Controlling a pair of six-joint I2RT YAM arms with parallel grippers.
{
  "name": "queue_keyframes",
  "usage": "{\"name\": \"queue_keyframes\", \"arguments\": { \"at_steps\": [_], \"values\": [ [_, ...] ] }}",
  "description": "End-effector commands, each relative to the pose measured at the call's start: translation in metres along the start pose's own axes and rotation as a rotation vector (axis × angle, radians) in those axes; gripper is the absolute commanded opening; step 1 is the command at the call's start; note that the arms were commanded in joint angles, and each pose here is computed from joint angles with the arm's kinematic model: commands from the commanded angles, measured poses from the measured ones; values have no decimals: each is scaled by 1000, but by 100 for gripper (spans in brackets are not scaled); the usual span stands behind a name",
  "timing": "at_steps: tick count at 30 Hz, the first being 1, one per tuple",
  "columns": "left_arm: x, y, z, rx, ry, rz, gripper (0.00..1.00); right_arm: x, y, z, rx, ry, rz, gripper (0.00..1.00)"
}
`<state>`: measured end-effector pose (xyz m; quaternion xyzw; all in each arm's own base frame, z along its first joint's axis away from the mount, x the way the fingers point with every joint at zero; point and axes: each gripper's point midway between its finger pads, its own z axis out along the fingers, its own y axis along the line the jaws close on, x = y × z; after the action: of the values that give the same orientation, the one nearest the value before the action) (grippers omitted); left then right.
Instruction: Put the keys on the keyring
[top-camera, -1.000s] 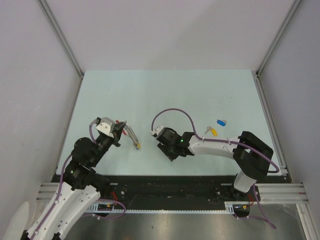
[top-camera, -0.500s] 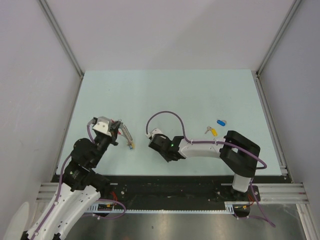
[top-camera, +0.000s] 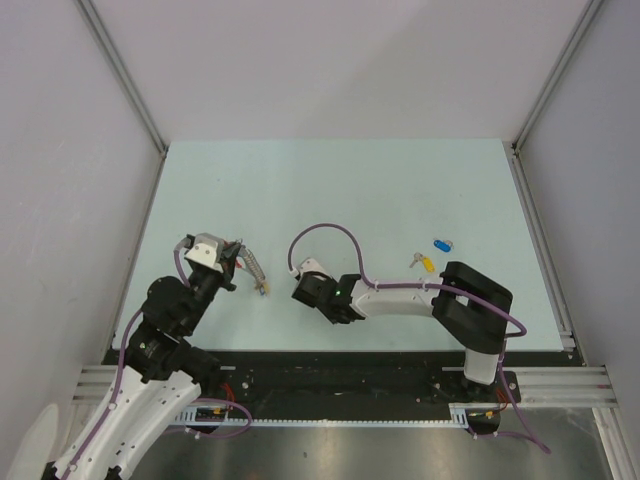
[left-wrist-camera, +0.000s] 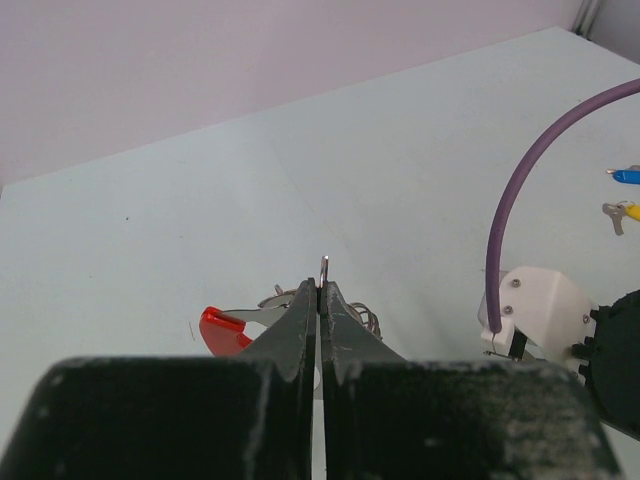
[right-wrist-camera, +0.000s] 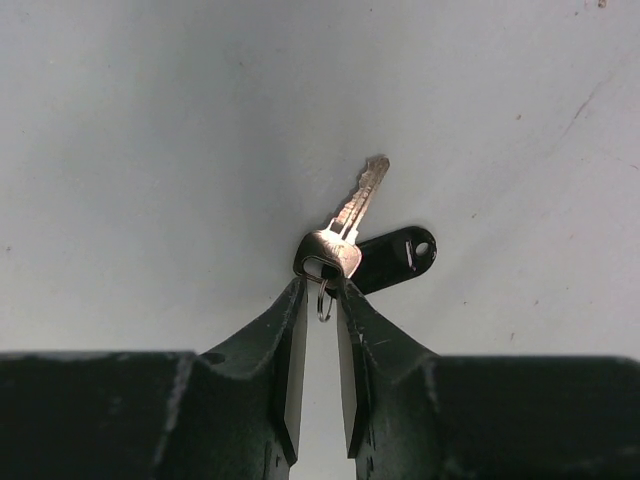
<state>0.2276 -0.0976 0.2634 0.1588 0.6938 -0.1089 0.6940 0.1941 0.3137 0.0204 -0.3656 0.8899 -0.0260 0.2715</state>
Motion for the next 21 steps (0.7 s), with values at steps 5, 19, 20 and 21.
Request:
{"name": "queue_keyframes", "arguments": {
  "at_steps": [5,19,20,21],
  "values": [
    [-25,1,-1,-2,-77,-18,1,-3,-3,-5,44,0,4,22],
    [-24,-1,0,7,-73,-18,0,-10,-6,-12,51,-16,0,21],
    [-24,0,0,7,-73,-18,0,-9,-6,-11,53,-14,-3,20],
    [-24,-1,0,9,-72,-17,0,-10,-6,-12,53,-15,-3,19]
  ]
}}
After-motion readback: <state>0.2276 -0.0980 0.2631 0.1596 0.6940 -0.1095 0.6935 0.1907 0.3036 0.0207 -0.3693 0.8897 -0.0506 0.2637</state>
